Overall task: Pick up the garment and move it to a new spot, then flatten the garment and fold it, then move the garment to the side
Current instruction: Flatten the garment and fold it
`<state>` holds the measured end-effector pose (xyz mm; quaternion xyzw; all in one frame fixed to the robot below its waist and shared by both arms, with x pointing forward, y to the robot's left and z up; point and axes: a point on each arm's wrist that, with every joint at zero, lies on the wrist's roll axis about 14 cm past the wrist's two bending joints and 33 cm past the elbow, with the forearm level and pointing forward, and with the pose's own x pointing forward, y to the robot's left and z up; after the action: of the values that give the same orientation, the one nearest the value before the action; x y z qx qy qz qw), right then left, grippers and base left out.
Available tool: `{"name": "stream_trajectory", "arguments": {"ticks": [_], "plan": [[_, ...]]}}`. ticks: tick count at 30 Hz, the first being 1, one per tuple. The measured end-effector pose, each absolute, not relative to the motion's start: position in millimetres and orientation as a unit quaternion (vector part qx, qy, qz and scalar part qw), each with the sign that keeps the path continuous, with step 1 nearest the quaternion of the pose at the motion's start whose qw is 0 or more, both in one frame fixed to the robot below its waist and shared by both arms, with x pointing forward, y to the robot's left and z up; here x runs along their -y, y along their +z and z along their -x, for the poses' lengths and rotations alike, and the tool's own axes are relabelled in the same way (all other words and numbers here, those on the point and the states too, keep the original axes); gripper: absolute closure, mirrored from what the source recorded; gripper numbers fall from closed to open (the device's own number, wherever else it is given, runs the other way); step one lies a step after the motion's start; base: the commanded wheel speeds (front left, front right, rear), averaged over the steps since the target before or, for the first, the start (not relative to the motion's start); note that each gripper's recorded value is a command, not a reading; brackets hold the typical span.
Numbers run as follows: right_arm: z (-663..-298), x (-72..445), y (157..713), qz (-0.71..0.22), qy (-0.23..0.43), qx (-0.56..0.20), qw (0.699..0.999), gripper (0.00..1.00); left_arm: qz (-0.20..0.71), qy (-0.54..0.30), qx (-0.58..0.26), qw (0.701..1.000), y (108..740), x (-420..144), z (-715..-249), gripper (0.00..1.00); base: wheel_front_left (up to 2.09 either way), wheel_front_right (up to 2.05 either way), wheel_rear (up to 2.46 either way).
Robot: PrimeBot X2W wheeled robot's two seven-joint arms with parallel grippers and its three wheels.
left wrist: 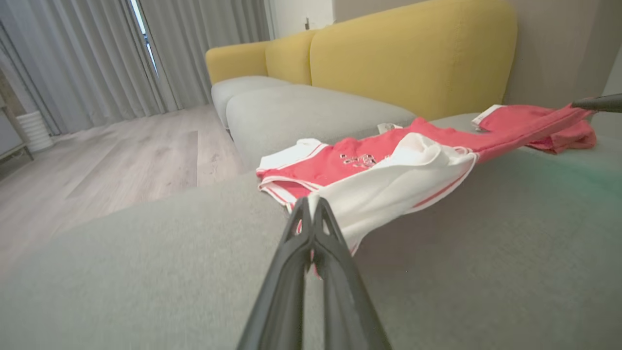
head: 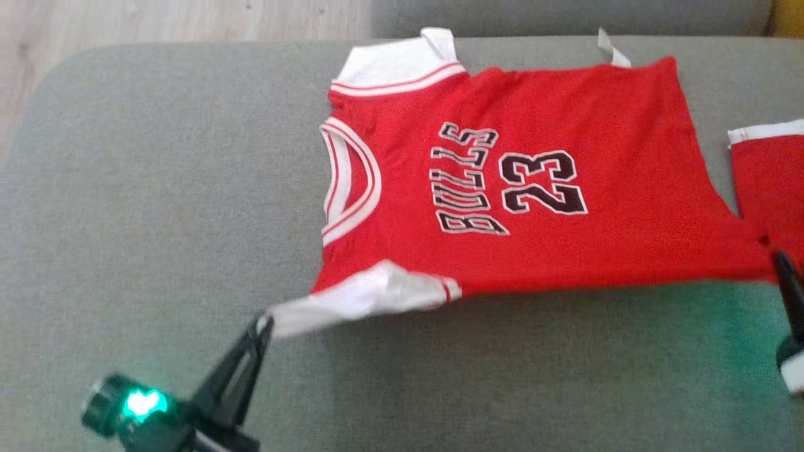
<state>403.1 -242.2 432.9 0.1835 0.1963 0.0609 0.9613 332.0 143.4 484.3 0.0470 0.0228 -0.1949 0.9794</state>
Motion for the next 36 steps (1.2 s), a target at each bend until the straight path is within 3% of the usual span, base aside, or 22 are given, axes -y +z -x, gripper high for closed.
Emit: {"name": "stream_trajectory", "arguments": {"ticks": [5, 11, 26, 35, 36], "plan": [[-368, 244, 429, -0.203, 0.046, -0.202, 0.957, 1.0, -0.022, -0.189, -0.075, 0.979, 463, -141, -303, 1.0, 0.0, 0.0, 0.0], [-362, 241, 425, -0.212, 0.033, -0.215, 0.953, 1.0, -0.029, -0.195, -0.075, 0.978, 467, -140, -320, 1.0, 0.0, 0.0, 0.0], [-454, 227, 411, -0.192, 0.04, -0.217, 0.956, 1.0, -0.12, -0.267, -0.022, 0.956, 472, -118, -451, 1.0, 0.0, 0.0, 0.0], [-470, 225, 393, -0.176, 0.041, -0.228, 0.957, 1.0, -0.186, -0.278, -0.002, 0.943, 470, -112, -489, 1.0, 0.0, 0.0, 0.0], [-471, 224, 393, -0.175, 0.042, -0.226, 0.957, 0.86, -0.188, -0.278, 0.001, 0.942, 471, -111, -492, 1.0, 0.0, 0.0, 0.0]]}}
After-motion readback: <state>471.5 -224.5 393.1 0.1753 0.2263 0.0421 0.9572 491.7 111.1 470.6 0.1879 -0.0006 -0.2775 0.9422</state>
